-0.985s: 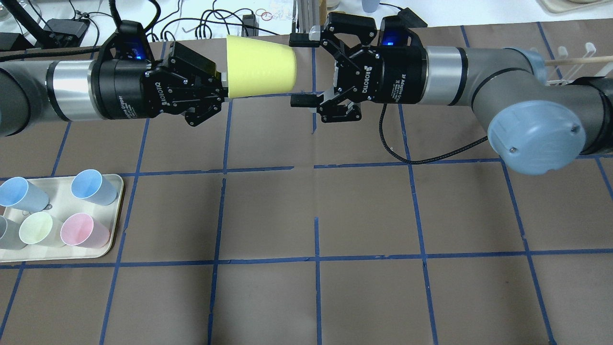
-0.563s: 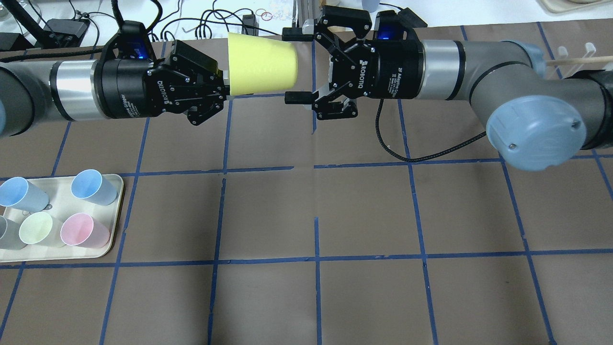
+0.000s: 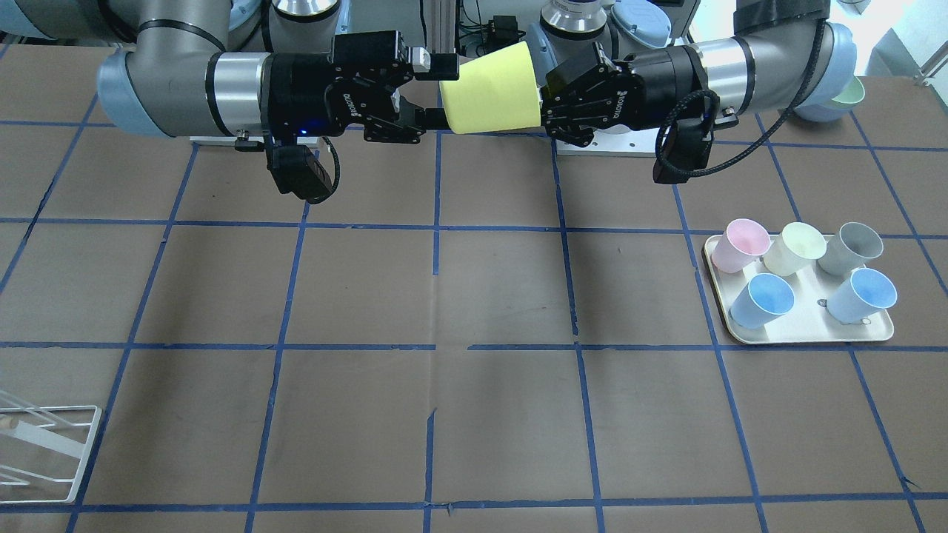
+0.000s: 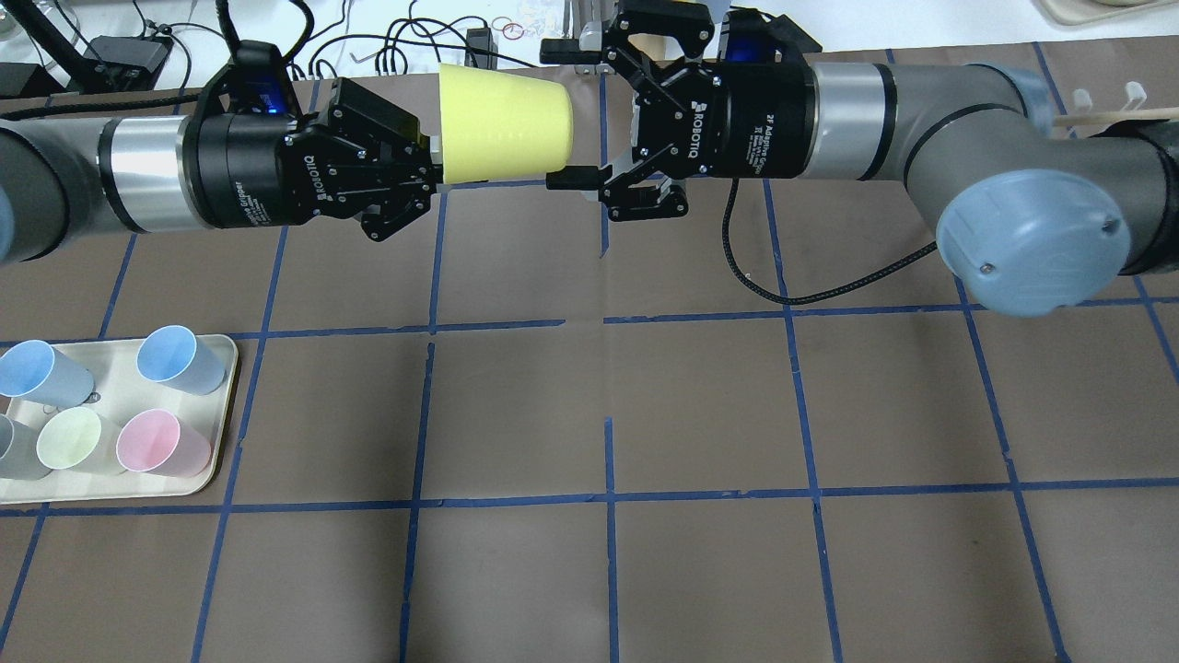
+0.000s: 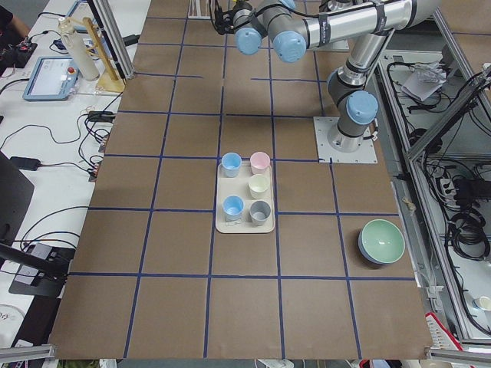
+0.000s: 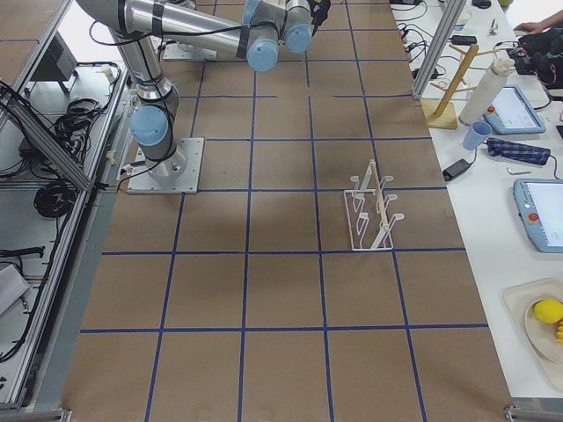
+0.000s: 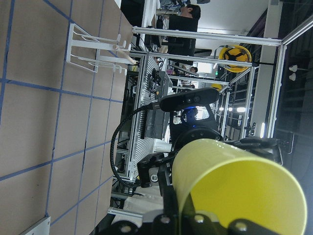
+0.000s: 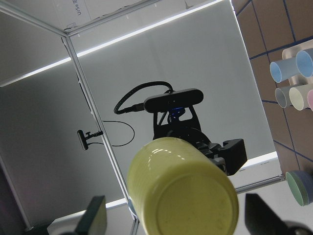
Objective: Transfer IKEA cup to right arm and place on rack
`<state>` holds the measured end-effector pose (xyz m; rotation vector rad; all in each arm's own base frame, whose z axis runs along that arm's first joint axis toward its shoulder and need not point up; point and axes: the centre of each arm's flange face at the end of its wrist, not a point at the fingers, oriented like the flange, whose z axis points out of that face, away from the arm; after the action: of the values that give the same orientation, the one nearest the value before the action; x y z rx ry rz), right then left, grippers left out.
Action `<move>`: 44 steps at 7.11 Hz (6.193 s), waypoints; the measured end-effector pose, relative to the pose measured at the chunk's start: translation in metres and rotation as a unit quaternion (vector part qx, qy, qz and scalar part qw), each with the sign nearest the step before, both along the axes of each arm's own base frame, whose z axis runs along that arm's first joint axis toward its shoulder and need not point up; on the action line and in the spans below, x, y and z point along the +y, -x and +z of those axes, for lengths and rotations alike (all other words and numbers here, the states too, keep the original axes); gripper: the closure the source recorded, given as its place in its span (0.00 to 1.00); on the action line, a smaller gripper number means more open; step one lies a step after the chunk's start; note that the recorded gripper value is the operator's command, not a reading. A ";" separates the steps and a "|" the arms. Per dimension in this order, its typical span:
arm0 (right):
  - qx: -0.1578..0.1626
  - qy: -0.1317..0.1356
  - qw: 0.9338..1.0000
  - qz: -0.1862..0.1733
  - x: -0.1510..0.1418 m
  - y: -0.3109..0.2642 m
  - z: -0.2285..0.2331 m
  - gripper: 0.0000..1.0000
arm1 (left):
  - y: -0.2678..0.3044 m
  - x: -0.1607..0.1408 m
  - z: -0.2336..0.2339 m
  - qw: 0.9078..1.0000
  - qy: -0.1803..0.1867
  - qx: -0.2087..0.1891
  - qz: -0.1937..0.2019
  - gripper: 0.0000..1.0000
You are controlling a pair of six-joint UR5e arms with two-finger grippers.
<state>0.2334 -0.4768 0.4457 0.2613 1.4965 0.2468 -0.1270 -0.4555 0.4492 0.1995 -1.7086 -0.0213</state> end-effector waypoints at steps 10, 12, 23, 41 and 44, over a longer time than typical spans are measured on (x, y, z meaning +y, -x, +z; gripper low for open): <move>0.005 -0.020 0.998 -0.053 -0.023 0.056 0.003 1.00 | -0.003 -0.002 -0.001 1.000 -0.004 -0.003 0.000 0.00; 0.020 -0.017 0.995 -0.094 -0.035 0.101 0.004 1.00 | -0.008 -0.004 0.001 0.998 -0.004 -0.062 -0.029 0.00; 0.656 0.140 0.740 0.055 -0.016 0.244 0.039 1.00 | -0.008 -0.021 0.059 0.770 0.005 -0.638 -0.029 0.00; 0.717 0.243 0.648 0.084 -0.137 0.401 -0.078 1.00 | 0.000 -0.024 0.053 0.736 0.050 -0.673 -0.054 0.00; 0.712 0.238 0.654 0.090 -0.147 0.407 -0.105 1.00 | 0.000 -0.024 0.052 0.736 0.049 -0.673 -0.054 0.00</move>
<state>-0.1732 -0.6242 0.3402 -0.2345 3.1027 -0.3351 -0.1265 -0.4793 0.5015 -0.0067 -3.1827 0.1715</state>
